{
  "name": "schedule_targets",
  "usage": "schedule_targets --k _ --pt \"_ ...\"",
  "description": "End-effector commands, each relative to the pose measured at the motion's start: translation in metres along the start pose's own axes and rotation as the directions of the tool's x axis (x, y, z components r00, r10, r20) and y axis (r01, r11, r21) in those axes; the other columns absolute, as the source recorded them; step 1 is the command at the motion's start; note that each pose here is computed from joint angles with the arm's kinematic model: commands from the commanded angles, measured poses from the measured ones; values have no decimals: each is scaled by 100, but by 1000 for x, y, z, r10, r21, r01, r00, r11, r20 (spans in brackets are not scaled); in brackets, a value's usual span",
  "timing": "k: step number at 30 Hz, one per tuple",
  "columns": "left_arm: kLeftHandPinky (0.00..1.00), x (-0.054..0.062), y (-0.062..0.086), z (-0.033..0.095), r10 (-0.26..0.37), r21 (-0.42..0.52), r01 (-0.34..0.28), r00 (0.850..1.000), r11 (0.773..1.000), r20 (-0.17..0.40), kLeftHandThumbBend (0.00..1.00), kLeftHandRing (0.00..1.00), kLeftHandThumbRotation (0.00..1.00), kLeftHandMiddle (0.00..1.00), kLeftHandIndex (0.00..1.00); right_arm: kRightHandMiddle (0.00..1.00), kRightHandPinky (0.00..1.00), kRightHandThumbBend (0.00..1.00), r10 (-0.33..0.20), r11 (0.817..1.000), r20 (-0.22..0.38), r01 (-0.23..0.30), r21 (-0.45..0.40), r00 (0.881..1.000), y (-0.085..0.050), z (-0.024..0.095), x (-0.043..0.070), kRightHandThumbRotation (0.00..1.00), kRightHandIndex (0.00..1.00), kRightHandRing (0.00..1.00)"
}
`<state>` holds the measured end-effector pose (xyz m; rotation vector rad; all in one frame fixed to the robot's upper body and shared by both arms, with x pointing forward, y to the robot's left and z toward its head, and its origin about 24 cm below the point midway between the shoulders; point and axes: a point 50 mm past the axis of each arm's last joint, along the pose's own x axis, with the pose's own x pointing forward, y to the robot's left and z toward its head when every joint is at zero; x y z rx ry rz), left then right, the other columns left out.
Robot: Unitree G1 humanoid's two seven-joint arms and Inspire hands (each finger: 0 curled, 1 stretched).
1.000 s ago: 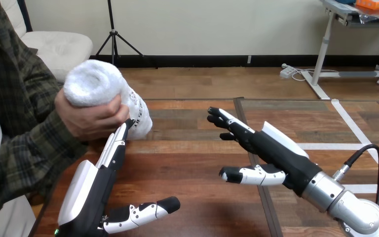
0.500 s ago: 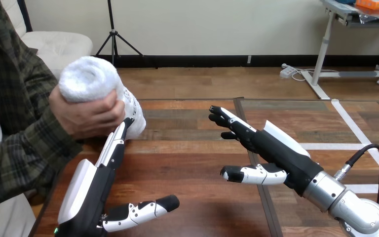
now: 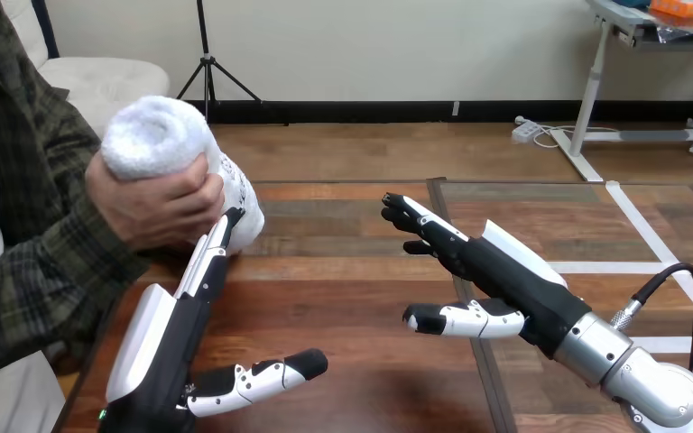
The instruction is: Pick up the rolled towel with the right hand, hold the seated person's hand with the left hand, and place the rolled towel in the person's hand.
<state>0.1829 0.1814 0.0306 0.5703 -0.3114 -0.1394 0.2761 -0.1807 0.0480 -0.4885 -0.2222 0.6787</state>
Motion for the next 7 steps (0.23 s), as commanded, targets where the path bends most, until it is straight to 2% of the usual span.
schedule_targets --k 1,7 --pt "93 14 6 5 32 -5 -32 998 999 63 100 100 59 100 100 99 94 100 -46 998 78 48 -28 996 -16 17 6 70 100 100" --pt "93 14 6 5 31 -10 -30 998 999 57 100 100 58 100 100 99 94 100 -50 998 87 52 -25 995 -15 17 6 69 100 100"
